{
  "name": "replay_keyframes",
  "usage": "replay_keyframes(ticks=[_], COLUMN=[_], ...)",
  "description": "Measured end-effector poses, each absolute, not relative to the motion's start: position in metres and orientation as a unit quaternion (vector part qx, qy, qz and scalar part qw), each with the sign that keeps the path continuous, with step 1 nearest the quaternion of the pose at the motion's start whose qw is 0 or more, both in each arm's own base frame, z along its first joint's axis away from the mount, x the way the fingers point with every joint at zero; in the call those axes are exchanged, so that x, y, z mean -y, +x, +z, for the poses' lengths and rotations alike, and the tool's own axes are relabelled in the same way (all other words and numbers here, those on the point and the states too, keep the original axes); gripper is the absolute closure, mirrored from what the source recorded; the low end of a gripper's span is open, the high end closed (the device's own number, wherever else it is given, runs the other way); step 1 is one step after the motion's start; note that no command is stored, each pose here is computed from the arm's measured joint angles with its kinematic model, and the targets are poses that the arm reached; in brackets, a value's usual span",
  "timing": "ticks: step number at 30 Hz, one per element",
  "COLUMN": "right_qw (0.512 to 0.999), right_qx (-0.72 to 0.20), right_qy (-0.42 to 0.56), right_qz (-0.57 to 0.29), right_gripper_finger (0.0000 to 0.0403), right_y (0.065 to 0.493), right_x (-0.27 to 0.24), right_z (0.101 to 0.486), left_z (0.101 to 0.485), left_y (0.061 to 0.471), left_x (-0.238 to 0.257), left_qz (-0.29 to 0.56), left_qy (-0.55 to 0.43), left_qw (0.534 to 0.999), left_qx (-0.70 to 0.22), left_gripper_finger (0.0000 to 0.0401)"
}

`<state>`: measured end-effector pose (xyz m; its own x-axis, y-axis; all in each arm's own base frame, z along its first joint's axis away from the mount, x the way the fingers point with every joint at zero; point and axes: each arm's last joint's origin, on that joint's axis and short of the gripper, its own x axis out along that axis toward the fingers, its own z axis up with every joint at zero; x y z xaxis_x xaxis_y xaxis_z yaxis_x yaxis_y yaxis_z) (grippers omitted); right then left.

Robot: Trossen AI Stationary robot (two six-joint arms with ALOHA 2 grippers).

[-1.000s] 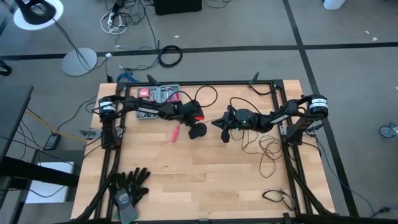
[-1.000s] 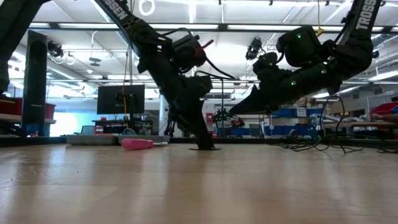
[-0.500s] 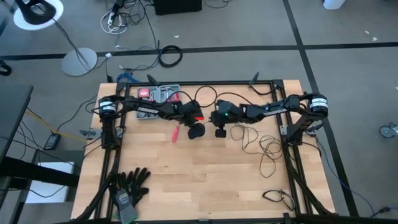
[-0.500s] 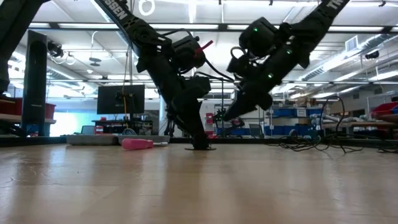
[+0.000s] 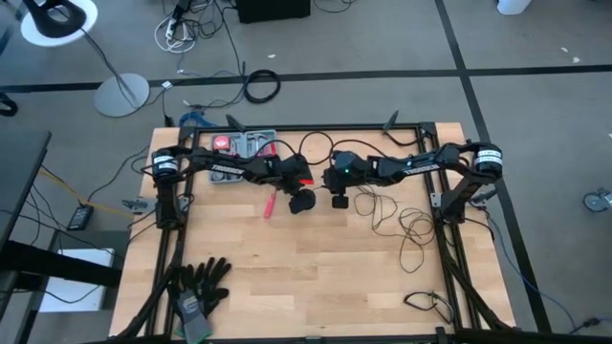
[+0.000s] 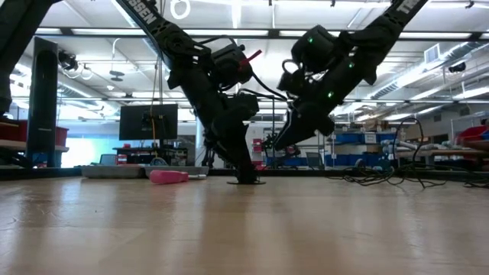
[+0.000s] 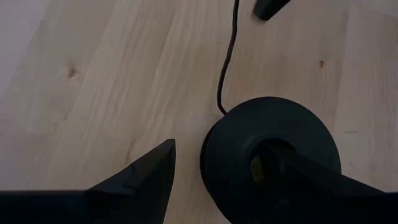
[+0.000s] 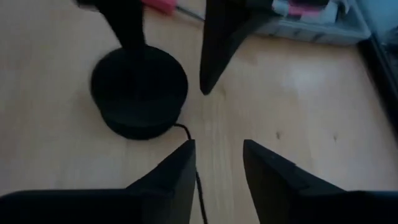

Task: Coil cords
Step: Uncoil the black wire from the spool

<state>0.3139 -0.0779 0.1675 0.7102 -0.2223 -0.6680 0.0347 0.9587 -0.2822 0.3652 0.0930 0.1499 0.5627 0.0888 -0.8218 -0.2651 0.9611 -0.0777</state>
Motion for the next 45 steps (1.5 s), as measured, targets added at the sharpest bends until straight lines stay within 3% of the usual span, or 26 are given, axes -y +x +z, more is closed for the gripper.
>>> replay_keyframes(ticks=[7,18,25,33,40,45], right_qw=[0.901,0.923,0.912,0.857,0.78,0.755], right_qx=[-0.417,-0.364,-0.394,-0.491,-0.589,-0.609], right_qy=[-0.093,-0.07,-0.035,-0.027,-0.022,0.0], right_qz=[-0.075,-0.099,-0.107,-0.153,-0.209,-0.244], right_gripper_finger=[0.0263,0.0288,0.0392,0.0401,0.0401,0.0402], right_y=[0.322,0.331,0.326,0.302,0.257,0.23], right_x=[0.081,0.083,0.082,0.058,0.027,0.009], right_z=[0.127,0.13,0.126,0.14,0.169,0.188], left_z=[0.15,0.149,0.149,0.157,0.173,0.173], left_y=[0.365,0.365,0.365,0.36,0.354,0.354], left_x=[-0.093,-0.093,-0.093,-0.092,-0.096,-0.098], left_qz=[0.101,0.101,0.101,0.098,0.122,0.126], left_qy=[-0.099,-0.101,-0.1,-0.084,-0.057,-0.059], left_qw=[0.879,0.877,0.877,0.875,0.88,0.88], left_qx=[-0.456,-0.458,-0.458,-0.466,-0.456,-0.454], left_gripper_finger=[0.0162,0.0162,0.0162,0.0162,0.0162,0.0162])
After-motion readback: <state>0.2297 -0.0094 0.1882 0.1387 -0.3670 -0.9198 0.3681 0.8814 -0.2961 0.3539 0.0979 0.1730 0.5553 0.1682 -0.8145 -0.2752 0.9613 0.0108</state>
